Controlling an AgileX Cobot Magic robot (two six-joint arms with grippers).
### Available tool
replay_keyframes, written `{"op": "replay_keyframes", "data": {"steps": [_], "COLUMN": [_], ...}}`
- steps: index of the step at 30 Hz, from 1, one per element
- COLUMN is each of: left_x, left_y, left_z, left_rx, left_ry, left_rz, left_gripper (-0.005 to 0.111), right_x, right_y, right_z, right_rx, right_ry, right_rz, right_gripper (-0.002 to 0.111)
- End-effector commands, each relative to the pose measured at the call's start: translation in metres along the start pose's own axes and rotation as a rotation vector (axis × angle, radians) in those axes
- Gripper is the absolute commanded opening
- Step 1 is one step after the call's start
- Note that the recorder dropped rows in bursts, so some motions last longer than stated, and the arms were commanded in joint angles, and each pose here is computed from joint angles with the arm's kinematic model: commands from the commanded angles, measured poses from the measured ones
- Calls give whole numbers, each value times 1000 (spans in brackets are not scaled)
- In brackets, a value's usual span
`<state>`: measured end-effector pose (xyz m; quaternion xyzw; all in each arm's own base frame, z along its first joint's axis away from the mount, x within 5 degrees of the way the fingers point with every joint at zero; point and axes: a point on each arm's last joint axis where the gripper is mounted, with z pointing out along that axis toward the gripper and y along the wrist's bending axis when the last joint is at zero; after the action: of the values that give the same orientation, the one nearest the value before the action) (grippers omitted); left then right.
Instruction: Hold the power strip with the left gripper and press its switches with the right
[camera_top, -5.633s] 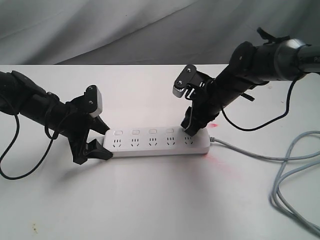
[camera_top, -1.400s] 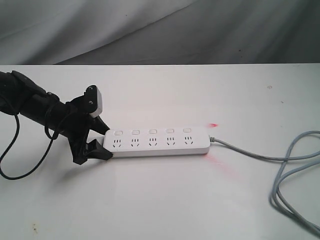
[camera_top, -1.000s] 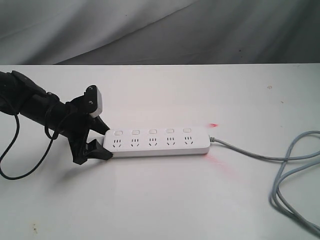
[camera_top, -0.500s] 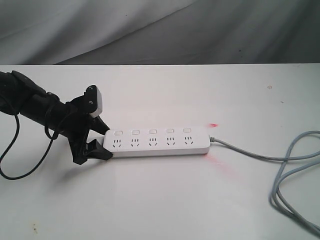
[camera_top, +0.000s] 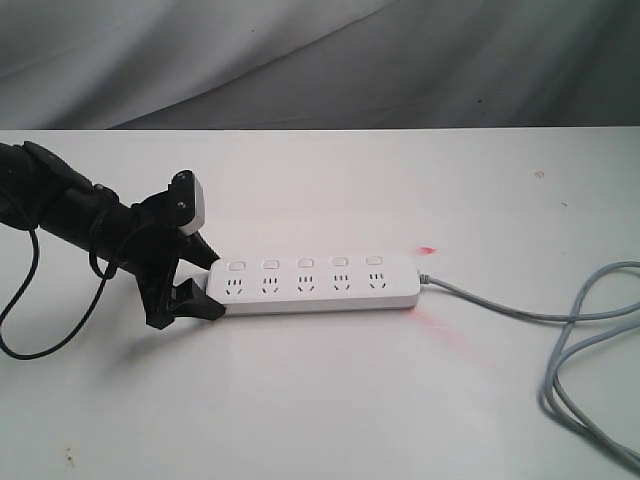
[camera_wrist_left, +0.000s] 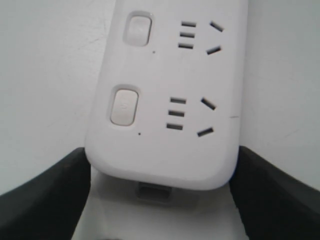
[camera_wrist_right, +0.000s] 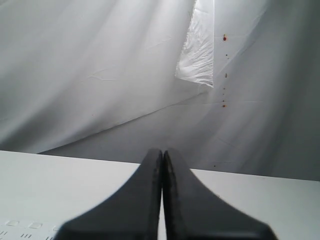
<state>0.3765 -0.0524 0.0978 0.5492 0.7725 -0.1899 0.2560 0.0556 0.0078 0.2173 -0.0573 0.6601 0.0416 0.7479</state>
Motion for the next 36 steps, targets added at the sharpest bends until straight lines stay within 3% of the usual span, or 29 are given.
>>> {"op": "replay_keyframes", "data": {"steps": [1,22,28,36], "left_x": [-2,-5,-6,-6], "left_y": [2,-2,-4,-4], "left_z": [-1,-2,-2,-2], "left_rx": [-6,34,58,58], "left_ry": [-6,-45,-56,-56], "left_rz": [2,-17,-19,-19], "left_gripper": [54,56,72,72], "right_x": [0,0,0,0], "right_y": [0,0,0,0], "right_z": [-1,-1,-1,-1], "right_rx": [6,6,6,6], "right_ry": [-4,-4,-4,-4], "right_rz": [2,2,2,2], "right_gripper": [0,0,0,0]}}
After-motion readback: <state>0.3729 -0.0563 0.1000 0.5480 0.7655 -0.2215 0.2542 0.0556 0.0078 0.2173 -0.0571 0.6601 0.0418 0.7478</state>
